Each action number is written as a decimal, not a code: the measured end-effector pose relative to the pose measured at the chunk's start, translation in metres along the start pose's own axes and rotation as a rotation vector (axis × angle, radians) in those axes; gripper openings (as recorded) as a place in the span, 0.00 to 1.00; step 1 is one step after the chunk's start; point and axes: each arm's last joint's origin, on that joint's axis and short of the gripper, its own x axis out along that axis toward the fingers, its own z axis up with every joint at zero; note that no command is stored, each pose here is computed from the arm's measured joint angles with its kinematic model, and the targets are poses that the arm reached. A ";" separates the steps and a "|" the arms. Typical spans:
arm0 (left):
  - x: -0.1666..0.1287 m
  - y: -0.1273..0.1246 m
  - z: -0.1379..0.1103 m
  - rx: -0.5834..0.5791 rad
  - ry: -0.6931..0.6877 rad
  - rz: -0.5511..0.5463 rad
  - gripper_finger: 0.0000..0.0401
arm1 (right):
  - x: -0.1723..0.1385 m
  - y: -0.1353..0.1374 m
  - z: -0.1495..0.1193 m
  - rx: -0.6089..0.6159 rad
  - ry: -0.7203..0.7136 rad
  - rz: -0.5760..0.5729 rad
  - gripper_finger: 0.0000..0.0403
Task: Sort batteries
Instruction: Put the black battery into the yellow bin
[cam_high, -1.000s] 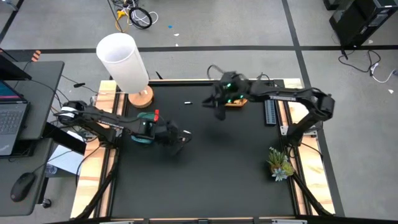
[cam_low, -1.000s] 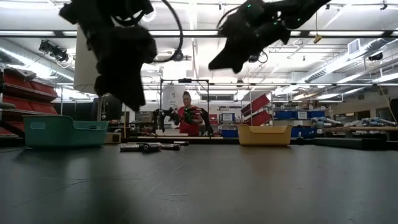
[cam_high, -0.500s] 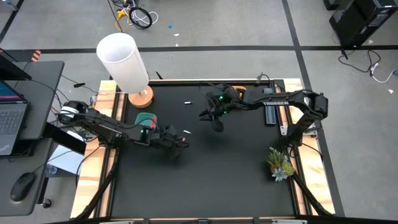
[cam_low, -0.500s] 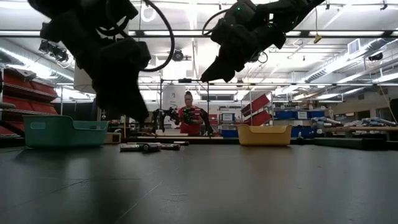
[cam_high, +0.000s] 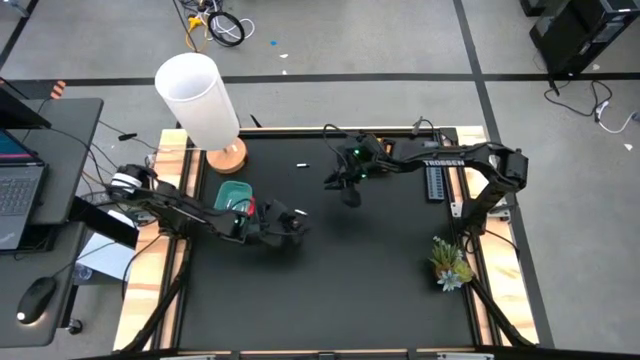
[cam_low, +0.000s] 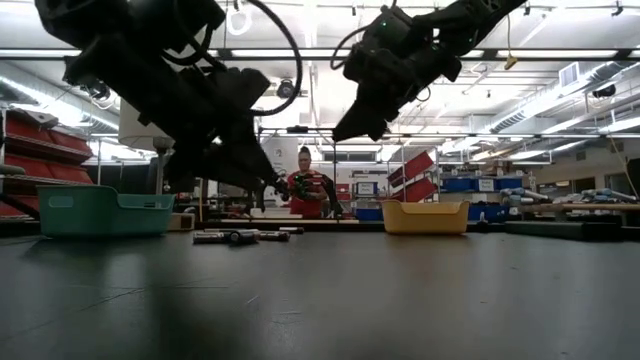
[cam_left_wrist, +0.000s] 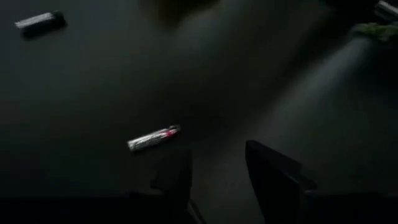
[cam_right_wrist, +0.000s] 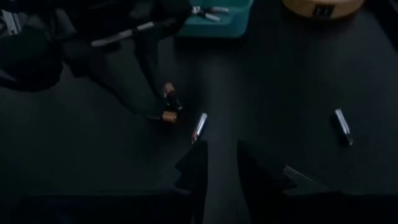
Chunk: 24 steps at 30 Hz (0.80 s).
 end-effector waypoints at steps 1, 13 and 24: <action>0.000 -0.001 -0.003 -0.003 -0.012 0.020 0.40 | 0.000 -0.001 -0.001 0.006 0.008 -0.002 0.23; 0.014 -0.004 -0.035 -0.040 0.010 0.097 0.40 | -0.002 -0.001 -0.004 0.023 0.041 0.010 0.22; 0.027 -0.005 -0.050 -0.067 0.066 0.114 0.40 | -0.019 0.001 0.004 0.007 -0.011 -0.004 0.21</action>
